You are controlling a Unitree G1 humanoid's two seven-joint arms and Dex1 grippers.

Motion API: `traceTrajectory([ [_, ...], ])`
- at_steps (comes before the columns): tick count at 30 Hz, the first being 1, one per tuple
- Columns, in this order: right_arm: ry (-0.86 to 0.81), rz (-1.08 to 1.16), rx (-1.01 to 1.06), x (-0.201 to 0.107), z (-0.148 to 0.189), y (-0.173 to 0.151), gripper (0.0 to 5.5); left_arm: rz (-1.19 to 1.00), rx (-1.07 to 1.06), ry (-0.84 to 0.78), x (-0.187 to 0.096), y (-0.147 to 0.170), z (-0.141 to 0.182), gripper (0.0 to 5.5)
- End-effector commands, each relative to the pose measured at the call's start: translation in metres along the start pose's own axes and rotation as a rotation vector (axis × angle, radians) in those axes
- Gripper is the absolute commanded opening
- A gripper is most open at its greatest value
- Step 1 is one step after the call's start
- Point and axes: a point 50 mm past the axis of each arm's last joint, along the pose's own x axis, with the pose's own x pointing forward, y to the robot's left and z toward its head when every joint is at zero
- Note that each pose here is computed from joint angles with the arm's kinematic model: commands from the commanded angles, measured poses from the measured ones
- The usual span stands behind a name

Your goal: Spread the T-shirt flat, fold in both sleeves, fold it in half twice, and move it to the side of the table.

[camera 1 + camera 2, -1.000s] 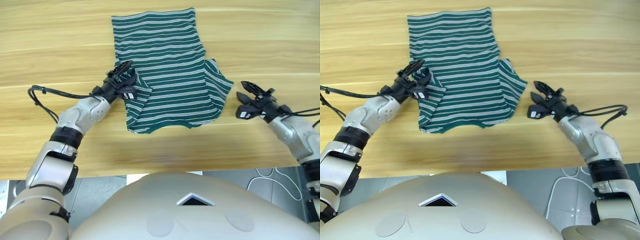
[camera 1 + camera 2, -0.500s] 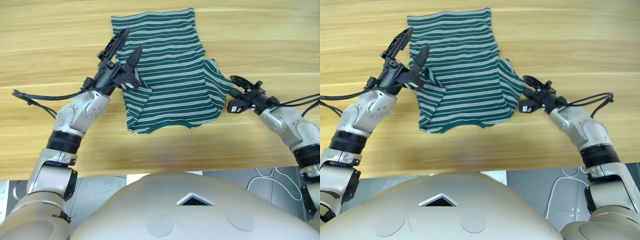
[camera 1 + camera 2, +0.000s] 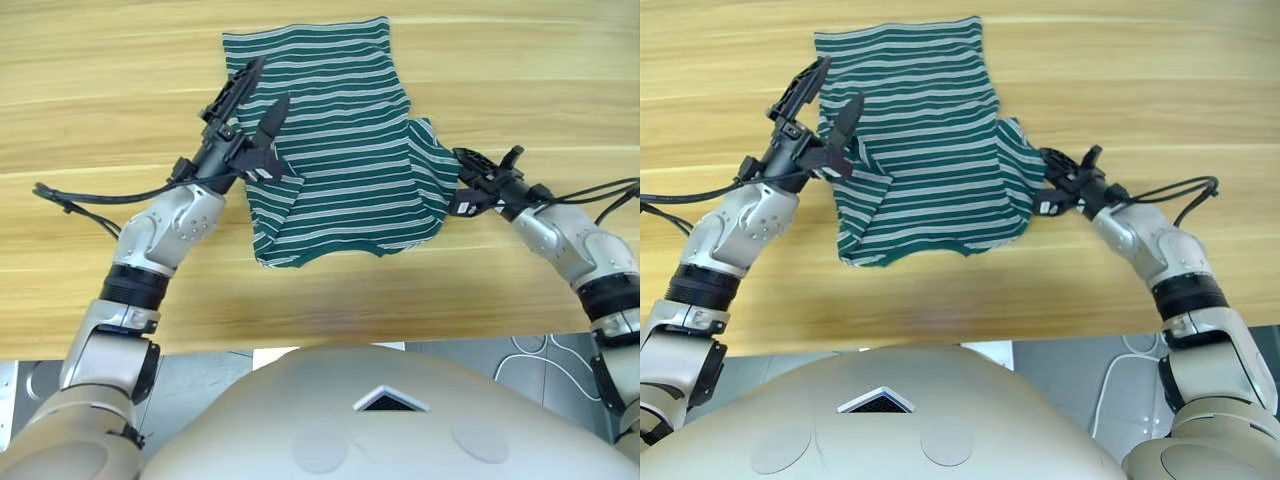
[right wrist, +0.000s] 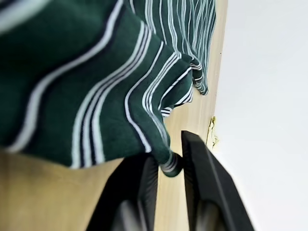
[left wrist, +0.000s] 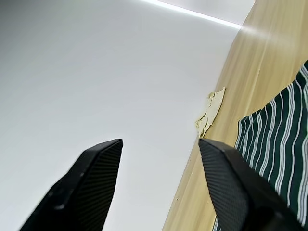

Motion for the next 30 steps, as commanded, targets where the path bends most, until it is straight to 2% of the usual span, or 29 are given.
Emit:
traceTrajectory([
  [1, -0.022, 0.130, 0.031, -0.004, 0.011, 0.030, 0.27, -0.001, 0.003, -0.003, 0.000, 0.003, 0.001, 2.97],
  [4, -0.023, 0.116, 0.039, -0.005, 0.012, 0.028, 0.01, 0.001, 0.000, -0.003, -0.001, 0.003, 0.001, 2.97],
  [12, -0.064, -0.022, 0.099, -0.004, 0.021, 0.008, 0.01, 0.007, -0.017, 0.013, -0.004, 0.002, -0.001, 2.97],
  [20, -0.055, -0.258, 0.110, 0.000, 0.021, -0.026, 0.01, 0.023, -0.054, 0.063, -0.011, -0.002, -0.006, 2.97],
  [30, -0.084, -0.277, 0.107, 0.005, 0.028, -0.028, 0.01, -0.009, -0.065, 0.056, -0.013, -0.008, -0.005, 2.97],
])
